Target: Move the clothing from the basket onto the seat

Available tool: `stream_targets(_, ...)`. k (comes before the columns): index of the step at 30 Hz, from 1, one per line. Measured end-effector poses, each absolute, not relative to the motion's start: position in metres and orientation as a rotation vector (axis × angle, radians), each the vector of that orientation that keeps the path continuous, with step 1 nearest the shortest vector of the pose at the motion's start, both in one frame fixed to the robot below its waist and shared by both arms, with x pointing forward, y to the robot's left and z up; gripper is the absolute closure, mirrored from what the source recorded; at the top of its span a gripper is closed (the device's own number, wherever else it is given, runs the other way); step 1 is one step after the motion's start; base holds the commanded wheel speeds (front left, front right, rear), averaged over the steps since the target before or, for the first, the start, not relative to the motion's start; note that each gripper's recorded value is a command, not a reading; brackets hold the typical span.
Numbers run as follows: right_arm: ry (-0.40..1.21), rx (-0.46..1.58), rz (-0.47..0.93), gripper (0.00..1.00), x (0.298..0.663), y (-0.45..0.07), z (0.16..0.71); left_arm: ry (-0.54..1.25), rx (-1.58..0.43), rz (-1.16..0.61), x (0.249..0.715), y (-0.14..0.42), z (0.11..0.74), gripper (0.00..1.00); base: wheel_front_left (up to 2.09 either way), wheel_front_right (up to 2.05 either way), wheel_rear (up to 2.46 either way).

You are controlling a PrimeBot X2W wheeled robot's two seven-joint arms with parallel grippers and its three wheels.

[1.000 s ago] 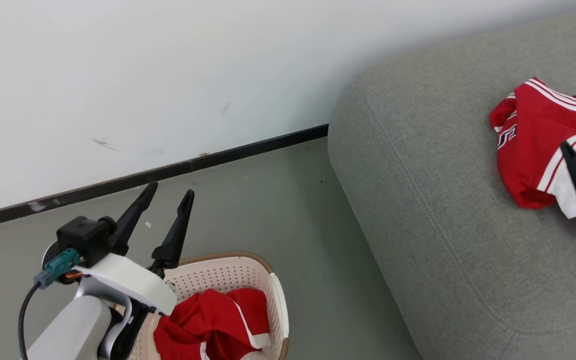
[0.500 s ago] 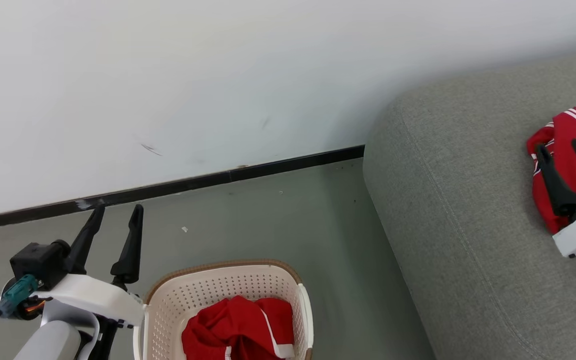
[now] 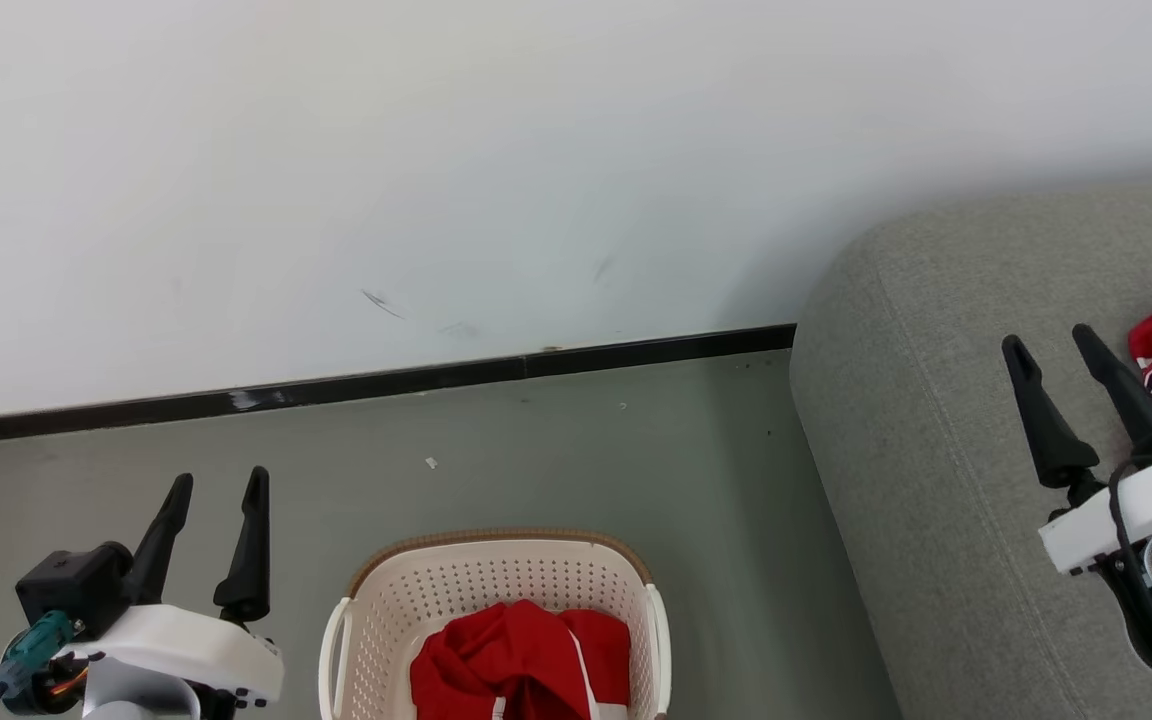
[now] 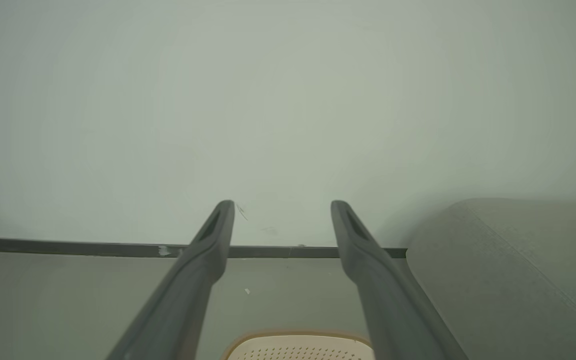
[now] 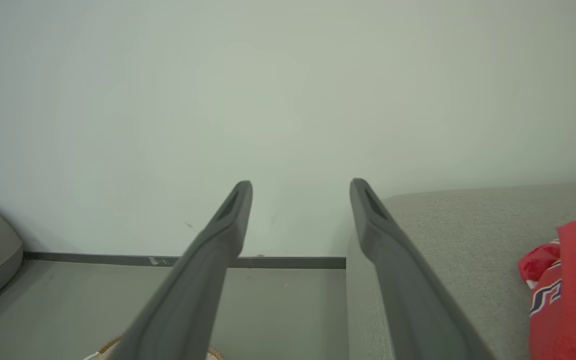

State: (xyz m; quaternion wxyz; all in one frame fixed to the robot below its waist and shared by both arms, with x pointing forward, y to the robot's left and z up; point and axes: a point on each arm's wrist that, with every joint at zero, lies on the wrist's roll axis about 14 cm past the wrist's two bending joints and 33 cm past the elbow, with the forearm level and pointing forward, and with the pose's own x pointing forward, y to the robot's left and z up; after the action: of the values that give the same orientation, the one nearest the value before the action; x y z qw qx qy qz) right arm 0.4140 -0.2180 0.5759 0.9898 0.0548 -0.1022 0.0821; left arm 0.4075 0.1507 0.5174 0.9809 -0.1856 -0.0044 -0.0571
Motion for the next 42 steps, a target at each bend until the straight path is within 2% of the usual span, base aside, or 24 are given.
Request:
stream_targets(17, -0.181, 0.129, 0.205, 0.00, 0.395, -0.173, 0.551, -0.084, -0.308, -0.013, 0.388, 0.184, 0.532, 0.00, 0.00, 0.00, 0.00)
stream_targets(32, -0.168, 0.137, 0.253, 0.00, 0.377, -0.142, 0.543, -0.083, -0.301, 0.015, 0.376, 0.186, 0.527, 0.00, 0.00, 0.00, 0.00)
stream_targets(42, -0.197, 0.126, 0.254, 0.00, 0.375, -0.140, 0.551, -0.077, -0.299, 0.022, 0.375, 0.185, 0.524, 0.00, 0.00, 0.00, 0.00)
